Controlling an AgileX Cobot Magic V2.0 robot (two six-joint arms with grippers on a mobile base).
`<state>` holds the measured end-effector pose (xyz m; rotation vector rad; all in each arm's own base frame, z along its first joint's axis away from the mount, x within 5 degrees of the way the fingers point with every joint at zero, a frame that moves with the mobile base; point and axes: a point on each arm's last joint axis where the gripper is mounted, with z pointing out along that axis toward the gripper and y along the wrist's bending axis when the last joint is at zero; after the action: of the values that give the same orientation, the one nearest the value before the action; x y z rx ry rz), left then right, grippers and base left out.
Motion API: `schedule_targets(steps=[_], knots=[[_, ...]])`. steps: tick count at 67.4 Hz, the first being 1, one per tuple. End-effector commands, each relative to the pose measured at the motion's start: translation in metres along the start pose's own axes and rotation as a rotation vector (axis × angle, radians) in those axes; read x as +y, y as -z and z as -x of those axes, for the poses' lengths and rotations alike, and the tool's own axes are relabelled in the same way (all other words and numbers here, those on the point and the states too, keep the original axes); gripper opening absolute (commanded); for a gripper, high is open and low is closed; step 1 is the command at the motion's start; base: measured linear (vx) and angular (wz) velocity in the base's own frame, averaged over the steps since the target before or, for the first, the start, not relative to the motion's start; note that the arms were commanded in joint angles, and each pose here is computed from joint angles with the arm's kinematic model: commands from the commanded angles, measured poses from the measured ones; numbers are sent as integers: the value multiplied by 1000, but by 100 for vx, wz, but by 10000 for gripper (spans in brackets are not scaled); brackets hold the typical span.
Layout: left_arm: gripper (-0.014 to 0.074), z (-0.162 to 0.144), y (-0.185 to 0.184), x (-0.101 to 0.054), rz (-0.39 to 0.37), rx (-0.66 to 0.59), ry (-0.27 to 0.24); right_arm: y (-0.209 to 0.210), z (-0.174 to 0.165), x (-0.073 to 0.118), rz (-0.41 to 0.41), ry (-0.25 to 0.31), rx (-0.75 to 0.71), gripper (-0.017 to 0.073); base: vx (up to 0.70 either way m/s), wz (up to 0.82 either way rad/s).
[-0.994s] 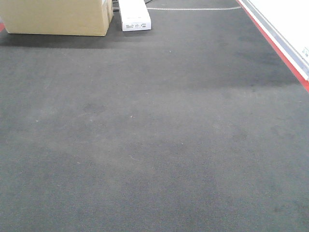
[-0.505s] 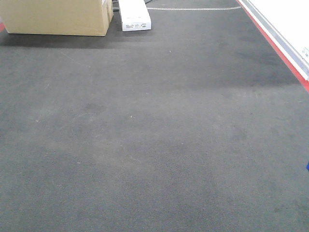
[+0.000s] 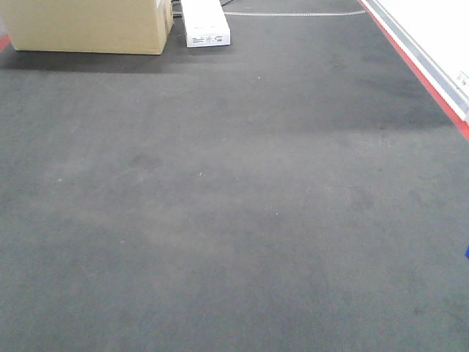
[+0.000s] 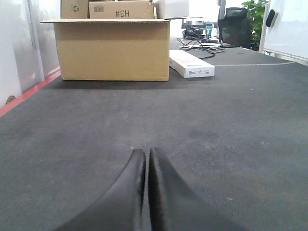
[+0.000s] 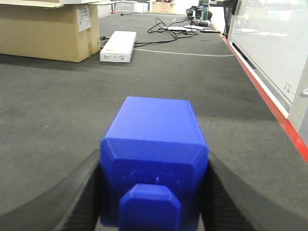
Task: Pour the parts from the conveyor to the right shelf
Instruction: 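Drive away from the conveyor holding the blue part in the right gripper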
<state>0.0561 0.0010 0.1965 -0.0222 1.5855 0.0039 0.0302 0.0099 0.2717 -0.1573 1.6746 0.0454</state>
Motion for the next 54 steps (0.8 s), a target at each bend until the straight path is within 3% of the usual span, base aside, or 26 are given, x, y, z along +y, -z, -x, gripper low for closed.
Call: schedule_targets(steps=[1,21,54], knots=[[-6,16,2,0,-5,-103,14,2,14,-2,-23,2,-86,48,-9,3],[-6,16,2,0,-5,-103,14,2,14,-2,-23,3,-86,48,-23,-2],[-6,16,2,0,-5,-103,14,2,14,-2,-23,2,-86,48,-42,-1]])
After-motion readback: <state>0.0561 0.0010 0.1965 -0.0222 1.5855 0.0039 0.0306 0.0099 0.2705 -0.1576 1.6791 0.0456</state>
